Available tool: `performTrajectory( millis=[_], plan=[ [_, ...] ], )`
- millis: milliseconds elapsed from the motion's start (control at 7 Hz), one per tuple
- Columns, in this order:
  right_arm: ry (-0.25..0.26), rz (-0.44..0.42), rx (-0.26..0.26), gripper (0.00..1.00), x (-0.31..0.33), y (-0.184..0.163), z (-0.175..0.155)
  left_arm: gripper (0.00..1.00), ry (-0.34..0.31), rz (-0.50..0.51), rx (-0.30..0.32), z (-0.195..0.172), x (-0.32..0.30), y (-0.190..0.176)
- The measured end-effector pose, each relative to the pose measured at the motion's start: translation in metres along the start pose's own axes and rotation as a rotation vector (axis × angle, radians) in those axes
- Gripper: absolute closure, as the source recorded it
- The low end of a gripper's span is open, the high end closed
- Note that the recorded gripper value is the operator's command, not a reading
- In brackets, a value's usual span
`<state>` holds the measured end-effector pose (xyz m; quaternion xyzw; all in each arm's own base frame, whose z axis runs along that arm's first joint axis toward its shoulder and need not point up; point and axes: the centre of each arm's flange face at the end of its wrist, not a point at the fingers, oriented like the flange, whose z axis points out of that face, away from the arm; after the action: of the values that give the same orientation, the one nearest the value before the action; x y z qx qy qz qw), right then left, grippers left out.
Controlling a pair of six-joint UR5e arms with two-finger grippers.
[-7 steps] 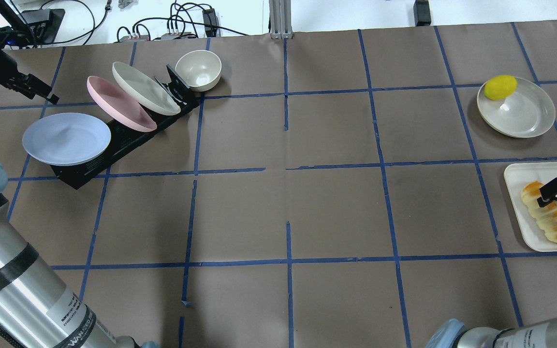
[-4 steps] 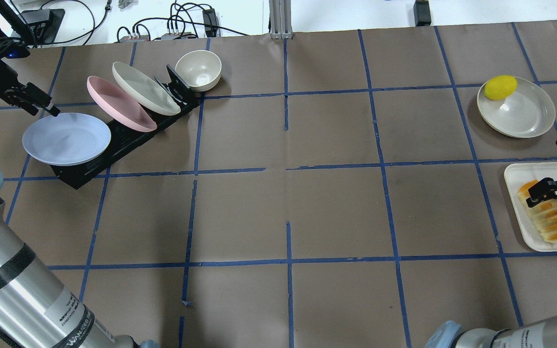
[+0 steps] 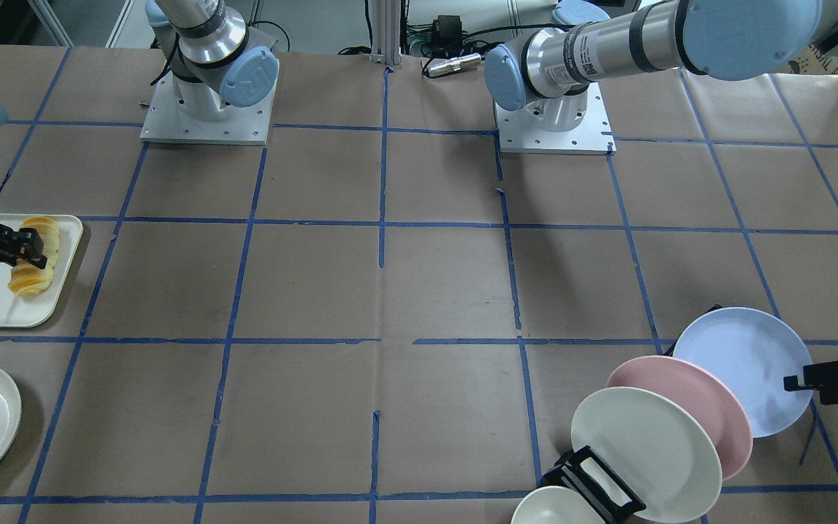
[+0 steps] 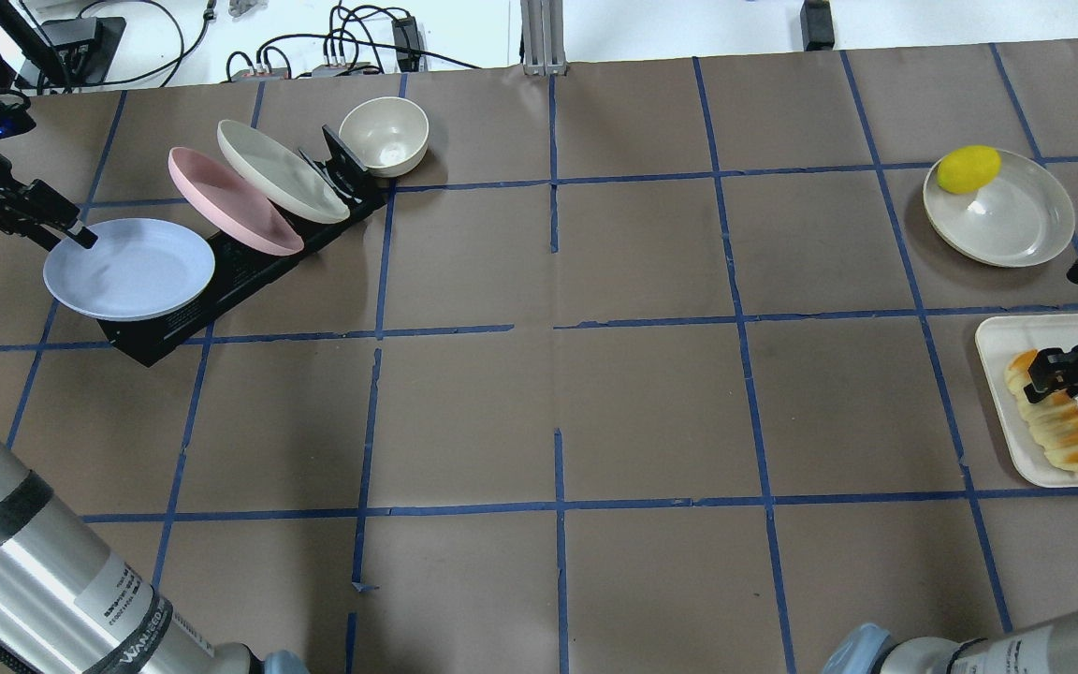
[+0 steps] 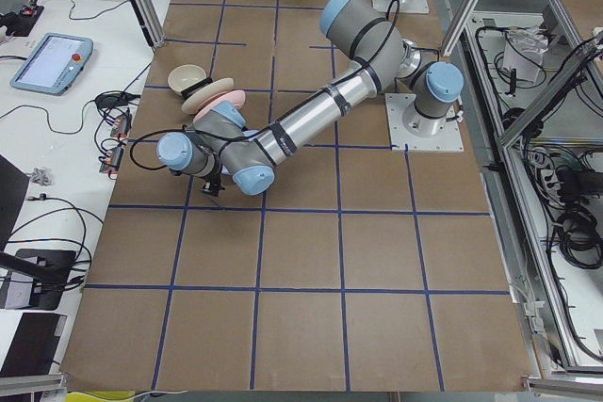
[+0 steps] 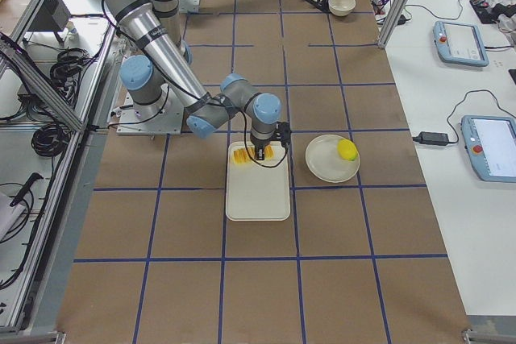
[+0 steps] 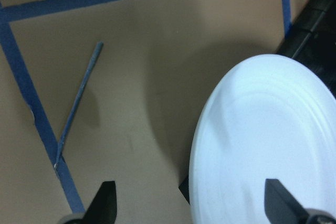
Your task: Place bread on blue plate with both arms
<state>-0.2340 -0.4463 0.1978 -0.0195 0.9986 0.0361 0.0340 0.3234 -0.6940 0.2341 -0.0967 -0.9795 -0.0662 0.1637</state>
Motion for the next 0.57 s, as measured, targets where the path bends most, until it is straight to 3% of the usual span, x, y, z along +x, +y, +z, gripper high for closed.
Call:
performTrajectory(
  millis=[143,571],
  plan=[
    [0.012,-0.015,0.005,0.96,-0.006,-0.004,-0.018,0.75,-0.001,-0.022,0.0,-0.001,0.001,0.0],
    [0.038,-0.076,0.0,0.95,-0.043,-0.028,-0.141,1.0,-0.008,-0.069,0.001,-0.005,0.007,-0.003]
  ],
)
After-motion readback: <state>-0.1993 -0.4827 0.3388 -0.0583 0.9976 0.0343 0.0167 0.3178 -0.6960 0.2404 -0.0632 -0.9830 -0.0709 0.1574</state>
